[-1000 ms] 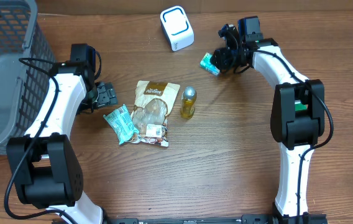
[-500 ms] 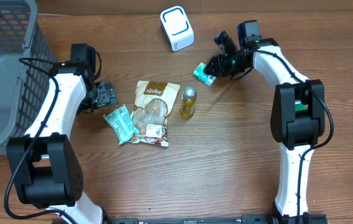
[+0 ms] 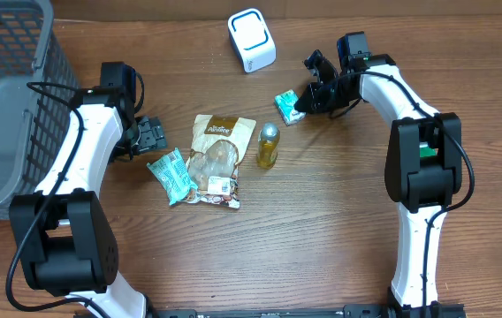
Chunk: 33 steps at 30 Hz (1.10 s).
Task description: Scan the item barcode
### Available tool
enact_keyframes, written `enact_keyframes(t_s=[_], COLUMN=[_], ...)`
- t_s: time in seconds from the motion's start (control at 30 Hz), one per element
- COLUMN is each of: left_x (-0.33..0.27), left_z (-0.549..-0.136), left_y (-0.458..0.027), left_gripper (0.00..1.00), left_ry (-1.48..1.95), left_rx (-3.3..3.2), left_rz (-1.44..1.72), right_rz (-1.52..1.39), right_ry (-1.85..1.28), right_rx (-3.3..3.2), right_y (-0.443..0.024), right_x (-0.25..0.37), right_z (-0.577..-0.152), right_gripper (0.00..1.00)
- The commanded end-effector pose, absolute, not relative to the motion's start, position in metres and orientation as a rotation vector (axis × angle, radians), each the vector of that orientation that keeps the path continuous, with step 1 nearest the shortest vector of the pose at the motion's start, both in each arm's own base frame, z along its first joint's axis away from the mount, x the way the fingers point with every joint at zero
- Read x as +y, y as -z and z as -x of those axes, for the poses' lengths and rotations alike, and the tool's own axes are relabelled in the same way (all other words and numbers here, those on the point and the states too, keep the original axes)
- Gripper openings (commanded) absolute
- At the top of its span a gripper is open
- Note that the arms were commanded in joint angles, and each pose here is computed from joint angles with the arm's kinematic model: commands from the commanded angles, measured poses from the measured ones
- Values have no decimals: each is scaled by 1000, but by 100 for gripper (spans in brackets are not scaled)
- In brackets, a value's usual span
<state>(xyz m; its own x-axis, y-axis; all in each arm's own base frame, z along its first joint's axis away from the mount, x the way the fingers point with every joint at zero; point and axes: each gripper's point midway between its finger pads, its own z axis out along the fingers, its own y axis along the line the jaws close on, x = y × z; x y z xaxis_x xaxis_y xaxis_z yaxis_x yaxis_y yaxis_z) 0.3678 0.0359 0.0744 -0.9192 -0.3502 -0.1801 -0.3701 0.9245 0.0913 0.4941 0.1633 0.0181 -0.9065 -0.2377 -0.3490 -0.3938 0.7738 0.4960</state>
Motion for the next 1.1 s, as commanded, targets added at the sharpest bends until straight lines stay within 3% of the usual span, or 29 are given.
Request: enact_keyframes(t_s=[0.0,0.17,0.4,0.8,0.93,1.07], left_x=[40,40,40,40,40,40], left_z=[-367,-367,-367,-367,-367,-367], left_y=[-84,-84,-84,-84,-84,-84], left_gripper=[100,100,100,99,100,100], left_ry=[-190,-190,-190,-190,-190,-190], left_rx=[2902,2901,2902,2902,2902,2902], left_rz=[541,541,539,539,539,539], right_rz=[543,553,530,645,636,615], right_ry=[-825,-733,-239,301,377,420], right_rx=[2619,2555,2431,1928,1872,1897], right_y=[-42,-75,-130,-202,-197,-161], right_x=[166,167,164,248,253,243], right_z=[-507,-525,-571,-615,-625,-638], right_gripper=[4,4,4,4,4,4])
